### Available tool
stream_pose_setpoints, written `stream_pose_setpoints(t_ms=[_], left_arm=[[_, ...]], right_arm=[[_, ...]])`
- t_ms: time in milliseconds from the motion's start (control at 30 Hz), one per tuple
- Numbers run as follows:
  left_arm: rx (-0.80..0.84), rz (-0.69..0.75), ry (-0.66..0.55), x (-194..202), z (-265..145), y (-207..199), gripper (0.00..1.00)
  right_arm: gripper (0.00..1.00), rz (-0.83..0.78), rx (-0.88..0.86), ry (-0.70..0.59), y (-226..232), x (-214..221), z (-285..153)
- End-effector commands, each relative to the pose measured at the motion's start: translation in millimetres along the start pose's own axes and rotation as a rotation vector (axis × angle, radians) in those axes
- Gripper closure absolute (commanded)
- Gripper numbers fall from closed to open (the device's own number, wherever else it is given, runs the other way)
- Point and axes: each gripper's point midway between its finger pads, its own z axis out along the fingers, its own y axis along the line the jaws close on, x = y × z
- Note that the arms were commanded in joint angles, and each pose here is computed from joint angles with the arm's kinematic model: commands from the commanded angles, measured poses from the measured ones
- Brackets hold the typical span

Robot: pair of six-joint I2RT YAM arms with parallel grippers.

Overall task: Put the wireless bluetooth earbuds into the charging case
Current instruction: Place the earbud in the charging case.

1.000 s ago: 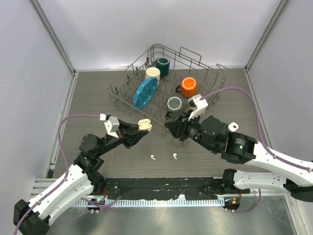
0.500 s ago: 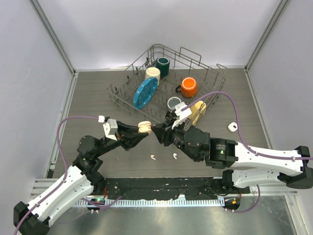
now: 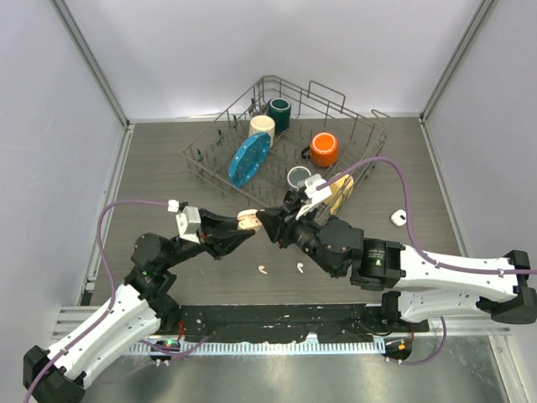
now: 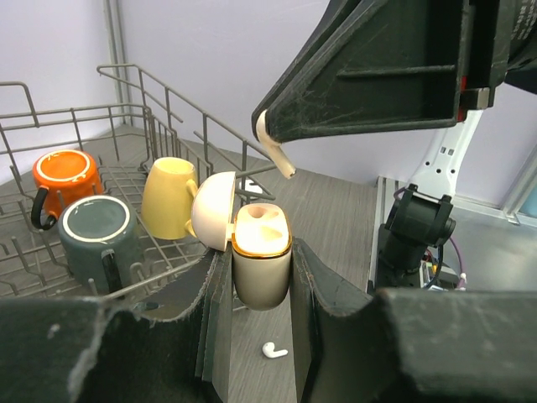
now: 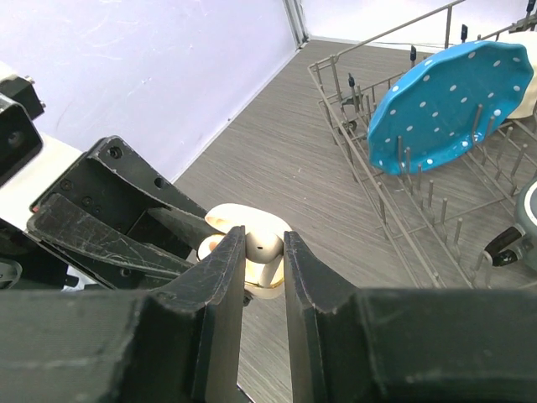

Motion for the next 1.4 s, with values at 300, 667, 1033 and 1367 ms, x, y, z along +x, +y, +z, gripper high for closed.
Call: stream_pose_setpoints(t_ms=[300,667,1033,1367], left_arm=[[0.049,0.068,-0.088,-32.8,5.1,-10.7,1.0],[0.038,0.055,-0.102,-36.1,6.8,-8.6,1.0],[0.034,0.047,-0.134,-42.4,6.8,-8.8,1.0],[0.016,0.053,-0.147,-43.4,5.7,-6.1,1.0]], right_arm=[[0.99,0.062,-0.025,-0.056,6.8,-4.0,3.4],[0.99,0.055,-0.028,-0.078,5.3,0.9,6.0],[0.99,-0.02,0.014,-0.067,-6.1,18.4,11.5],[0.99,-0.049,0.021,-0.068,-14.7,25.2,7.2]])
